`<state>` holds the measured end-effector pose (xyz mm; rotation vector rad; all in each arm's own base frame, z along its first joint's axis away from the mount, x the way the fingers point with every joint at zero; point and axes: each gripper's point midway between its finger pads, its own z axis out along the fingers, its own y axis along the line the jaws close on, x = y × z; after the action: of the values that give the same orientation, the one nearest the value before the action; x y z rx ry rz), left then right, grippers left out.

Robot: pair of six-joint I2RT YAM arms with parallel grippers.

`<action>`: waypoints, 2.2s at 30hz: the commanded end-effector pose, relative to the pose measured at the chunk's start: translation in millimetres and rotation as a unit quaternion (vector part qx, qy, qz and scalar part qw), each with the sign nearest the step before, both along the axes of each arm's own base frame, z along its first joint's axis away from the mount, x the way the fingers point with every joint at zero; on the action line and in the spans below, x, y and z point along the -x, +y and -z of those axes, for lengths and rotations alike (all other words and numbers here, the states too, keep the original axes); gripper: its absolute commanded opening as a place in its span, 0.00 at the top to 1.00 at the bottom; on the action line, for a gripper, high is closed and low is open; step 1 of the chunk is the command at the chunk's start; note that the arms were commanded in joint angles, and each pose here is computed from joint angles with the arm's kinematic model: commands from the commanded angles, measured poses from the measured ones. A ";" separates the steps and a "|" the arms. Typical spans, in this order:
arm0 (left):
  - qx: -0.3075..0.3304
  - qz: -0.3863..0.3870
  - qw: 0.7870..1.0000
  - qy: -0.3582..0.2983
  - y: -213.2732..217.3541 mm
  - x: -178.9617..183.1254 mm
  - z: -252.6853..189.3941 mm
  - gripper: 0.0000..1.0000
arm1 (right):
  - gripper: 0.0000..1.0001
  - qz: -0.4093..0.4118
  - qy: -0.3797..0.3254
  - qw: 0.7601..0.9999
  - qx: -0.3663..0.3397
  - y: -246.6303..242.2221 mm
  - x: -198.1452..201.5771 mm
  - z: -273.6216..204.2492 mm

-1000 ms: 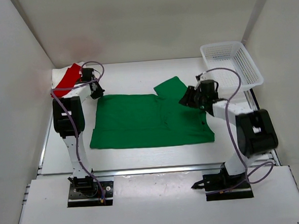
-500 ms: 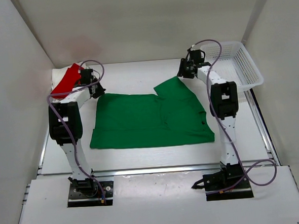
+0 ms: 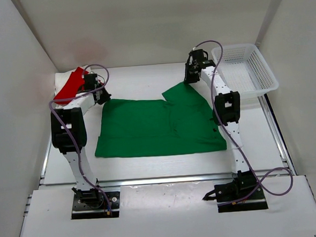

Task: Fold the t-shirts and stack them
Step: Grap the side of the flattened tshirt furthest away from the robot with both arms, then fold the other side of the tshirt into a rectangle

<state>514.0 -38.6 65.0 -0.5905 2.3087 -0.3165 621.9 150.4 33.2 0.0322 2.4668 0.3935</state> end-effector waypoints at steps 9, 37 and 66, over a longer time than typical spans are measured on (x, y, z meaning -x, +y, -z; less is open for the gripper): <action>0.003 0.003 0.999 -0.043 1.8 1.2 -33.6 1.00 | 1.00 -0.003 -0.037 0.999 0.024 -16.7 3.8 -75.3; 0.006 -0.017 0.998 -0.064 37.1 86.2 -61.8 1.00 | 1.00 0.024 -0.034 0.999 0.009 -72.5 222.1 -130.9; 0.157 -0.070 0.969 -0.180 28.7 180.7 -78.4 0.51 | 0.71 0.118 -0.066 0.989 -0.052 -85.0 355.2 -63.6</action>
<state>316.8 -5.2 83.0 -0.9305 2.0553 -0.6815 235.2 64.4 51.9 0.3664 2.4486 0.4049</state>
